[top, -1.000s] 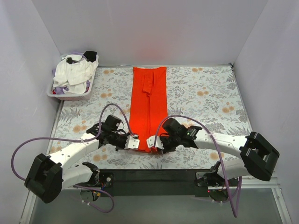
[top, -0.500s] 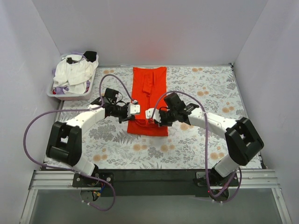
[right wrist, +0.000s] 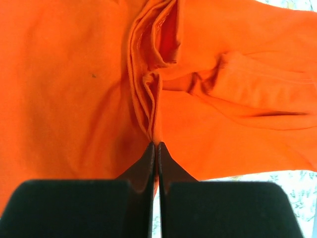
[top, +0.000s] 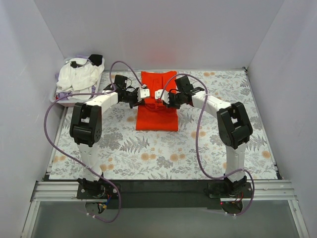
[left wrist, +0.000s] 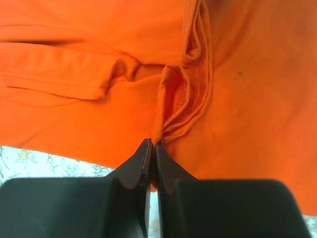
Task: Fold and stack the t-shirts
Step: Fold the tshirt
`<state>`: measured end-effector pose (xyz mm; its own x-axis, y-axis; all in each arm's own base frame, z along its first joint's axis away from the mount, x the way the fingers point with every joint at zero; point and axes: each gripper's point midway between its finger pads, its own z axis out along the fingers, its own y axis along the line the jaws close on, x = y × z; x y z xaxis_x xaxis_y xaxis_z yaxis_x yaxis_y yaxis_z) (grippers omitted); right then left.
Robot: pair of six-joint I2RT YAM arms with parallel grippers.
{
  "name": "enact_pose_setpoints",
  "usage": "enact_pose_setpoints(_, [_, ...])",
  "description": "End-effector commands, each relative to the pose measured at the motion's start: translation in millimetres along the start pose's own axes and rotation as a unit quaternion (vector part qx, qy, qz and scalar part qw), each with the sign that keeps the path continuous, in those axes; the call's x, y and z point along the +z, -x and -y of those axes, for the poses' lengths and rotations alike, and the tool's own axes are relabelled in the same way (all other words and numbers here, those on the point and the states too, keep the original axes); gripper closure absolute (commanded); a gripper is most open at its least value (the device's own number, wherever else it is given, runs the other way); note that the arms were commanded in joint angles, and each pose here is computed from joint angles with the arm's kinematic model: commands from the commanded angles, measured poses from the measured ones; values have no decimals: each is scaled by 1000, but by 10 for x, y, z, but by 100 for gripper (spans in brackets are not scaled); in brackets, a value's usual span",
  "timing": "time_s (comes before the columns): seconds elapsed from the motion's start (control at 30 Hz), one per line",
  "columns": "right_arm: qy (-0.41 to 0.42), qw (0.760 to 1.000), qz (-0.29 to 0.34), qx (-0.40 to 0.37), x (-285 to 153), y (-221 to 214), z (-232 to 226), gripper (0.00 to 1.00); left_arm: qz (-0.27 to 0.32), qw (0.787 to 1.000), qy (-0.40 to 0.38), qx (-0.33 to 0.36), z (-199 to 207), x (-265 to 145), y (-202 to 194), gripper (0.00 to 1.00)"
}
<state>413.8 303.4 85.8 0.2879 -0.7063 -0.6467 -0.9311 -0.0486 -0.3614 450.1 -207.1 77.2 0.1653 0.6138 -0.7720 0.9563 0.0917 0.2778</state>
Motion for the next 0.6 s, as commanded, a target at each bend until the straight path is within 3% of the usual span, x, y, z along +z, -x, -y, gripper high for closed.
enact_pose_setpoints(0.0, [-7,999,20,-29,53,87,230,99,22,999,27,39,-361,-37,173,100])
enact_pose_setpoints(0.27, [-29,999,9,-23,163,-87,556,99,11,998,38,39,-542,87,-13,100])
enact_pose_setpoints(0.57, [-26,999,0,-23,258,-209,582,99,-2,998,49,36,-583,185,-187,100])
